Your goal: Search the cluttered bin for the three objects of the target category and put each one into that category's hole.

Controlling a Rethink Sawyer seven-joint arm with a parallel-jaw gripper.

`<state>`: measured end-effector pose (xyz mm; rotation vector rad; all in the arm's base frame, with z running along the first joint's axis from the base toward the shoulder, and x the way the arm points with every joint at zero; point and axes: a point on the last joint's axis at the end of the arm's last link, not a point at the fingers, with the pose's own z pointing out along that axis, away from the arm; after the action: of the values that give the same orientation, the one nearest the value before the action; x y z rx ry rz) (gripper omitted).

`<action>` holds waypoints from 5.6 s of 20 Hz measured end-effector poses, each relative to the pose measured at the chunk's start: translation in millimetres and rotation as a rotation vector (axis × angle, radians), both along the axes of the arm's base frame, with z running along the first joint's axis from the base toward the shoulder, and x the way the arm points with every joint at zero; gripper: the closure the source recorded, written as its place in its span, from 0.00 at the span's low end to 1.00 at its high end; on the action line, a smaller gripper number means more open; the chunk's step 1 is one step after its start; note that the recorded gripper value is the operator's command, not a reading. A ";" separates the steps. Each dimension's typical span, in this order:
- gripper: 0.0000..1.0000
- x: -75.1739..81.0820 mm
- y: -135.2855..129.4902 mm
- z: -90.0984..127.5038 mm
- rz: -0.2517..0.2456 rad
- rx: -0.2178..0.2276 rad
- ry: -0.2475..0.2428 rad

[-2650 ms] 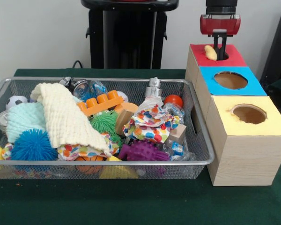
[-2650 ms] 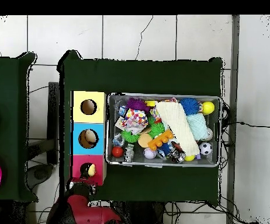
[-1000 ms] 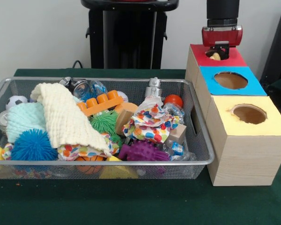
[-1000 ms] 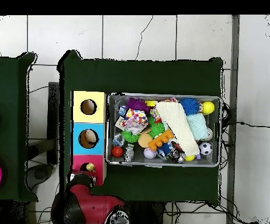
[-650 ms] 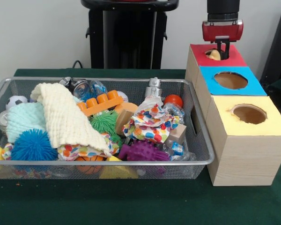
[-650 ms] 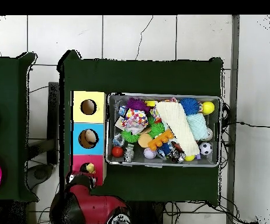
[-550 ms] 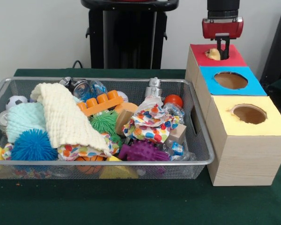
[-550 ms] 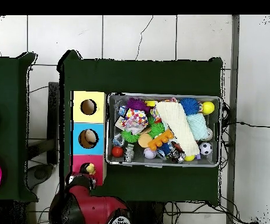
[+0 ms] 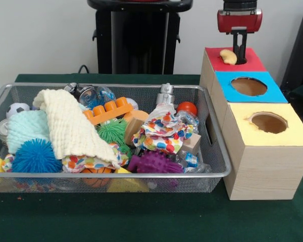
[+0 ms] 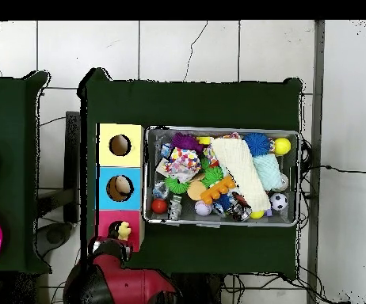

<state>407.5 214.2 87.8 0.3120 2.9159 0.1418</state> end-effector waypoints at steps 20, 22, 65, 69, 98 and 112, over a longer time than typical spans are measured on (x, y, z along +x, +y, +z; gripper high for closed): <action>1.00 -9.1 -1.5 9.8 0.002 -0.002 -0.004; 1.00 -8.0 -1.6 13.8 0.003 -0.002 -0.014; 1.00 13.3 -28.0 49.2 -0.055 -0.009 -0.043; 1.00 6.7 -32.6 36.3 -0.063 -0.018 -0.011; 1.00 -12.7 -48.2 5.0 -0.041 -0.077 -0.051; 1.00 6.3 -75.6 60.7 -0.110 -0.075 -0.039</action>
<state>413.7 138.6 148.5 0.4513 2.8487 0.0213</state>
